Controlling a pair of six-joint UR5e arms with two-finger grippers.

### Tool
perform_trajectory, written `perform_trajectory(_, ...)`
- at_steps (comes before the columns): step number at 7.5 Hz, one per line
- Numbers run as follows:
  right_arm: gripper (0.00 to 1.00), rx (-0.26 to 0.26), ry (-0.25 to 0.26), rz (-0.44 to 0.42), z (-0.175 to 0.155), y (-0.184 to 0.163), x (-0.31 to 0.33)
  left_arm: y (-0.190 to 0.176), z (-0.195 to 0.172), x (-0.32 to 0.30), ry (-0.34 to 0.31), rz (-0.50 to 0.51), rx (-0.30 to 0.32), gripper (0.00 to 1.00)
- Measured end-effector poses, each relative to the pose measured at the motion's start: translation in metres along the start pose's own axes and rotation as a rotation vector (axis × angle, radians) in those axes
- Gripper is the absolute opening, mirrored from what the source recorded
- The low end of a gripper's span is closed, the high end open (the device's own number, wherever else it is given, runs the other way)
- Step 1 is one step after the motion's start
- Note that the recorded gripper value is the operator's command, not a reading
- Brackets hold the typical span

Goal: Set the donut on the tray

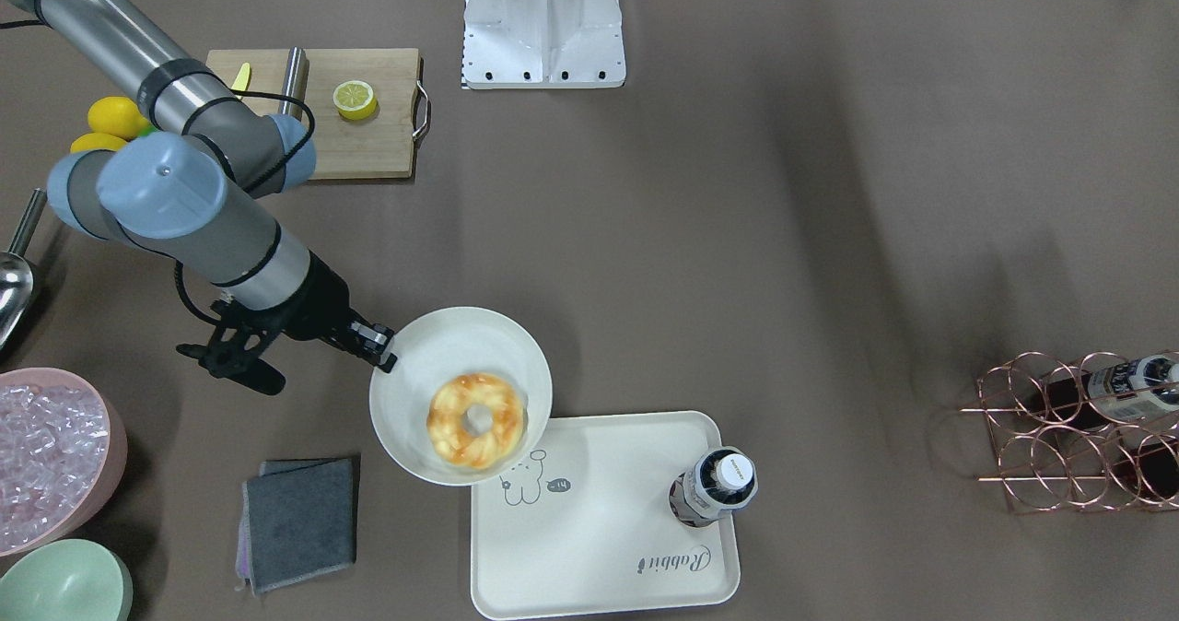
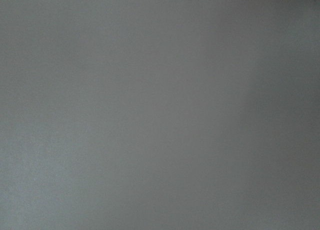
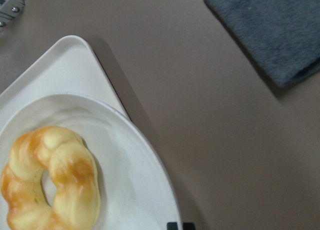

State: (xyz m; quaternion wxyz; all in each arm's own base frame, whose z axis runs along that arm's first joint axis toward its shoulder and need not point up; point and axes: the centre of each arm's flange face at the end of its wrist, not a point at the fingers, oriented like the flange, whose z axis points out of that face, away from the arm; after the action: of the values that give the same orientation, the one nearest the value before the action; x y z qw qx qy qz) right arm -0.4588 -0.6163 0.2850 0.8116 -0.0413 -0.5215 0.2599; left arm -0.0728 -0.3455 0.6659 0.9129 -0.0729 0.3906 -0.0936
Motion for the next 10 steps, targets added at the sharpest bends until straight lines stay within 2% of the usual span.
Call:
perform_trajectory(3, 0.00, 0.067, 0.010, 0.078, 0.041, 0.023, -0.060, -0.001, 0.000, 0.001, 0.000, 0.001, 0.000, 0.98)
perform_trajectory(10, 0.00, 0.156, 0.074, 0.192, 0.089, 0.018, -0.097, 0.001, -0.001, -0.001, -0.001, 0.000, 0.002, 0.98)
